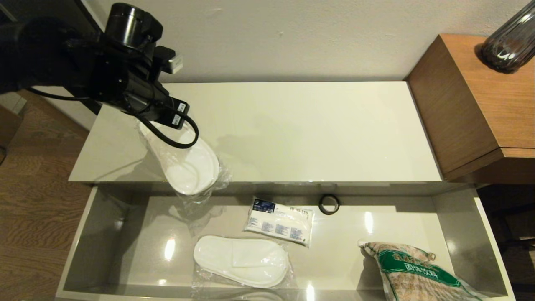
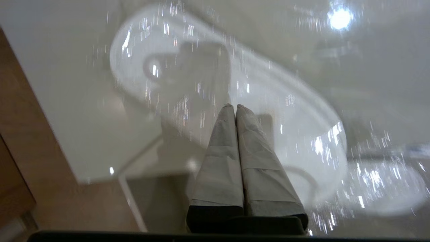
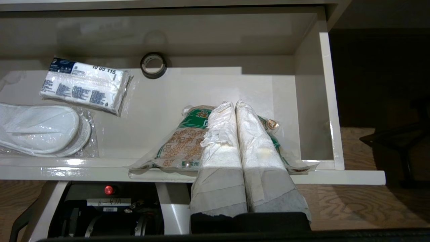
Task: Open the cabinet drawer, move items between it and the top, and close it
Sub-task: Place the disposable slippers on the table
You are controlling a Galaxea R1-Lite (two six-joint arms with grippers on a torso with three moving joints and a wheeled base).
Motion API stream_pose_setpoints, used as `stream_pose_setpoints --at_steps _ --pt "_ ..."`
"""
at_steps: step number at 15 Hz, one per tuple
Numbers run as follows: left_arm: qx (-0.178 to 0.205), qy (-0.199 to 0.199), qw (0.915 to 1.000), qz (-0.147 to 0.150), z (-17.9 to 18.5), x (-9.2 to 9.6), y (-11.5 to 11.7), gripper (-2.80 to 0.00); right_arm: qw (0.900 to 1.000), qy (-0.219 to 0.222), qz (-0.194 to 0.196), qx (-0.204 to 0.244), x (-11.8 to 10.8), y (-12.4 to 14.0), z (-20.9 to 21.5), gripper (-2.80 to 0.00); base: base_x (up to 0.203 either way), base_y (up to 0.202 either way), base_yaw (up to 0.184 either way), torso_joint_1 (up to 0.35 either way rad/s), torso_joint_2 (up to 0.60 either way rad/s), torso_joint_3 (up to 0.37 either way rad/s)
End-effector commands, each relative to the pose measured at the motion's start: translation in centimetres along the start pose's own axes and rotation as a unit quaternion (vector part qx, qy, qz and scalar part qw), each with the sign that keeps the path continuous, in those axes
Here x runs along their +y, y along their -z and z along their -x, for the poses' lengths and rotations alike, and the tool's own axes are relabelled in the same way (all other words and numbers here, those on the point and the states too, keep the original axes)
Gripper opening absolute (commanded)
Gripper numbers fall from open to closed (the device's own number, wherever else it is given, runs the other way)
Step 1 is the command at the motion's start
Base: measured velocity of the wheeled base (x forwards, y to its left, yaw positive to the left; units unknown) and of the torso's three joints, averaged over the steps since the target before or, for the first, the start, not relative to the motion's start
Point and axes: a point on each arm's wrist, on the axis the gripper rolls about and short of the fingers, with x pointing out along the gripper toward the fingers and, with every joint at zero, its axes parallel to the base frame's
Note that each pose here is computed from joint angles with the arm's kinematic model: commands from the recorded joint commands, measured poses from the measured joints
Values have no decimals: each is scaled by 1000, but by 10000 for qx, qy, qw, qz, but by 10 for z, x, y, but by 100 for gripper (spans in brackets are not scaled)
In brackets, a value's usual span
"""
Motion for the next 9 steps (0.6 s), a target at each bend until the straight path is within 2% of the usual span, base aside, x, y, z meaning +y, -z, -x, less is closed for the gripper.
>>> stream_pose_setpoints --at_steps 1,3,9 --pt "110 42 9999 123 38 11 5 -280 10000 -5 -4 5 0 0 0 -280 0 0 0 0 0 0" --pt "406 161 9985 322 56 16 15 -280 10000 -5 3 5 0 0 0 -280 0 0 0 0 0 0" --pt "820 463 9941 536 125 36 50 -280 10000 1 2 5 0 0 0 -280 0 0 0 0 0 0"
